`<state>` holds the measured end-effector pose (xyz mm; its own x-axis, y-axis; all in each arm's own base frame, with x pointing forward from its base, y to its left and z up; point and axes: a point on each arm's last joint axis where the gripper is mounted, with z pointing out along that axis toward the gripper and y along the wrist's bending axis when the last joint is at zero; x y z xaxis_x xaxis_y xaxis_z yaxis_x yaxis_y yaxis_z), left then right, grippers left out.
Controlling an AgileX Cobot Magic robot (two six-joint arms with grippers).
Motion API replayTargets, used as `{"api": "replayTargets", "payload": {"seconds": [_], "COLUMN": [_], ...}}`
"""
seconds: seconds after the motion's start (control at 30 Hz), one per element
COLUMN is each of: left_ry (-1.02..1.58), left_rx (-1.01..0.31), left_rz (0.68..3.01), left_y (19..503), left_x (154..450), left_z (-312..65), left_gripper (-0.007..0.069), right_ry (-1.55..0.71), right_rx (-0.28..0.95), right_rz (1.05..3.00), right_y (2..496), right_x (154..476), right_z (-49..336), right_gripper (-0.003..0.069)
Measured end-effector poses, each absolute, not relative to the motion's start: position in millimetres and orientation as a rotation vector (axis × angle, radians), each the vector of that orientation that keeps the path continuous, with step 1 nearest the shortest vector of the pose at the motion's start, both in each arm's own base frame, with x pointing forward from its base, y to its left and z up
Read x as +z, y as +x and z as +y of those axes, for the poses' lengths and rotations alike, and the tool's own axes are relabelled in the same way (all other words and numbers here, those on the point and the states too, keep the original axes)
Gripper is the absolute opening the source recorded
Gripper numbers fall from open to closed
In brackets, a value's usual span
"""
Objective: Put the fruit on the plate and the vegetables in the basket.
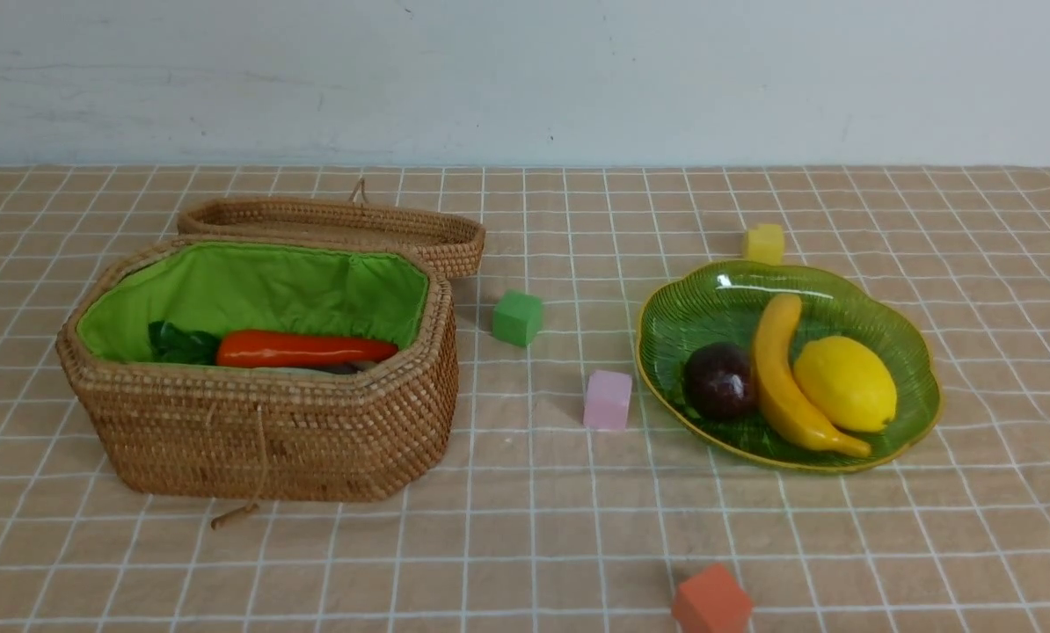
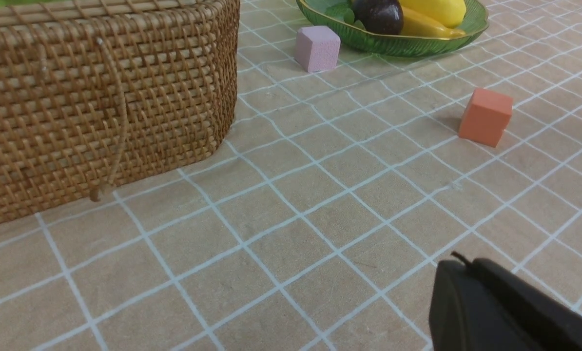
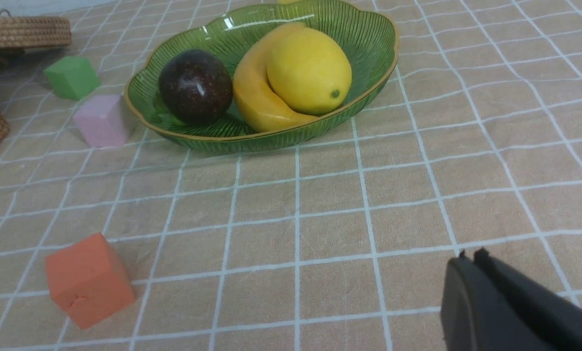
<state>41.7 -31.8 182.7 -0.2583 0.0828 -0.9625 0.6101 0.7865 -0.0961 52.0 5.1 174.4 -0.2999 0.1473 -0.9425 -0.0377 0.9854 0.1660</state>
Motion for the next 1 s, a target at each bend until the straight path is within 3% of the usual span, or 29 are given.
{"api": "replayTargets", "payload": {"seconds": [0.63,0.8,0.9,1.0], "left_ry": [0.551,0.242,-0.016,-0.080], "left_rx": [-0.515,-0.549,-0.423,-0.363], "left_rz": [1.758,1.587,1.508,1.577], "left_y": [43.1,50.8,54.4,55.6], "left_x": [181.1,200.8,206.8,199.6], "left_z": [-31.5,-23.9,-14.0,-10.3], "left_gripper": [-0.0012,-0.0012,-0.0012,-0.0012], "right_ry": [0.081,0.081,0.082,0.082], "right_rx": [0.184,0.185,0.185,0.185], "right_rz": [1.868,1.868,1.868,1.868], "right_y": [52.0,52.0,51.9,51.9], "right_x": [174.4,174.4,174.3,174.3], "right_z": [5.2,5.2,5.2,5.2], "right_gripper": [0.0000,0.0003,0.0006,0.0008]}}
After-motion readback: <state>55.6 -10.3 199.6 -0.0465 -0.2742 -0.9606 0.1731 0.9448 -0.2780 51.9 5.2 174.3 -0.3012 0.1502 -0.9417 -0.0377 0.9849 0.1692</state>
